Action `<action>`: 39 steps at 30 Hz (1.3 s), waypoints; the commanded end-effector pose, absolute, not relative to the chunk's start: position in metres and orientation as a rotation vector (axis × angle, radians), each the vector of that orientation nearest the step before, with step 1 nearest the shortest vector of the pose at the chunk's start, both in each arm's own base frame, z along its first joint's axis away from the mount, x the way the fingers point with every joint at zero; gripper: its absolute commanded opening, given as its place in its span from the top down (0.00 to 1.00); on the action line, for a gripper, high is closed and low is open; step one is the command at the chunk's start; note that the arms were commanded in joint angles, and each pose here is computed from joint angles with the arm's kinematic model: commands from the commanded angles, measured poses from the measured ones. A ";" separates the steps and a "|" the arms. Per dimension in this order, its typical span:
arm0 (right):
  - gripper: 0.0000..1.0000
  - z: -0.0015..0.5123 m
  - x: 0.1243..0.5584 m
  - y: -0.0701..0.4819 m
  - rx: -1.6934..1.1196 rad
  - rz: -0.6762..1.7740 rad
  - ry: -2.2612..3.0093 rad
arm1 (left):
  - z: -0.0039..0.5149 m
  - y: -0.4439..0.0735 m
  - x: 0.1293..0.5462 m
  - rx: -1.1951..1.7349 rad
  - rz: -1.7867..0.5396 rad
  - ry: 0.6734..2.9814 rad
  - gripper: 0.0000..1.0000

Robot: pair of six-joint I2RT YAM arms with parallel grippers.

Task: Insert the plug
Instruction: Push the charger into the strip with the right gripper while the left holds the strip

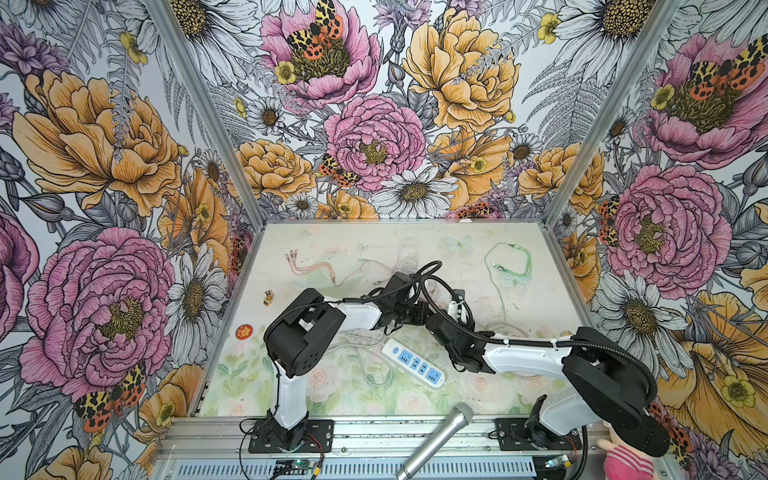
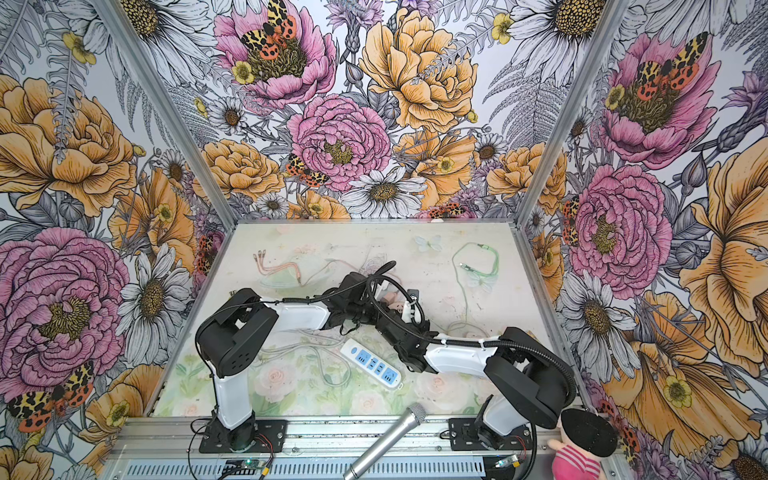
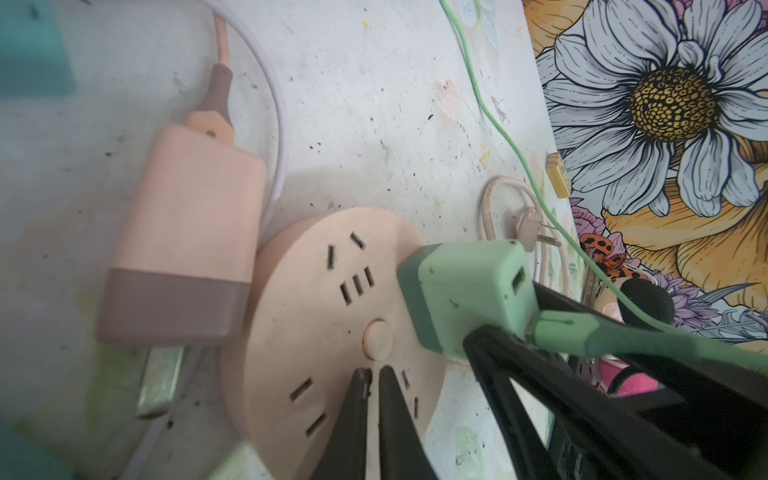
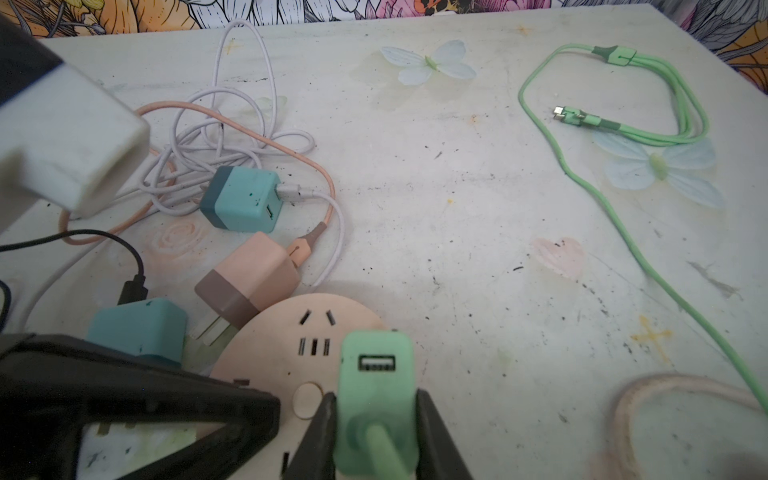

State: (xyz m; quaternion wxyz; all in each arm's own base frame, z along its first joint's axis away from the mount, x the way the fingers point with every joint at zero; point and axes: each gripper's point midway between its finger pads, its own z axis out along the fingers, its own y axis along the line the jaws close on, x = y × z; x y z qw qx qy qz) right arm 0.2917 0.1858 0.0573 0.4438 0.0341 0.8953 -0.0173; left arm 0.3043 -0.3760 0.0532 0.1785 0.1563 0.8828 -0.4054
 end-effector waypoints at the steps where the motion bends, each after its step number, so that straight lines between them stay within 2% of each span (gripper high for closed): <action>1: 0.94 -0.037 0.199 0.136 -0.159 -0.253 2.710 | 0.020 -0.359 0.291 0.400 -1.078 2.632 0.89; 7: 0.82 -0.022 0.208 0.142 -0.182 -0.215 2.672 | 0.026 -0.360 0.293 0.400 -1.082 2.616 0.89; 11: 0.64 -0.015 0.214 0.143 -0.194 -0.223 2.659 | 0.029 -0.361 0.295 0.399 -1.083 2.612 0.89; 14: 0.58 -0.011 0.217 0.147 -0.212 -0.217 2.655 | 0.029 -0.362 0.294 0.394 -1.085 2.615 0.89; 22: 0.56 0.014 0.224 0.152 -0.206 -0.167 2.607 | 0.031 -0.364 0.290 0.401 -1.083 2.614 0.90; 28: 0.54 0.059 0.227 0.164 -0.144 0.042 2.521 | 0.036 -0.366 0.293 0.394 -1.084 2.605 0.90; 34: 0.52 0.100 0.214 0.183 -0.191 0.268 2.528 | 0.082 -0.359 0.294 0.437 -1.028 2.533 0.88; 39: 0.49 0.155 0.218 0.168 -0.123 0.351 2.452 | 0.102 -0.330 0.307 0.420 -0.869 2.537 0.85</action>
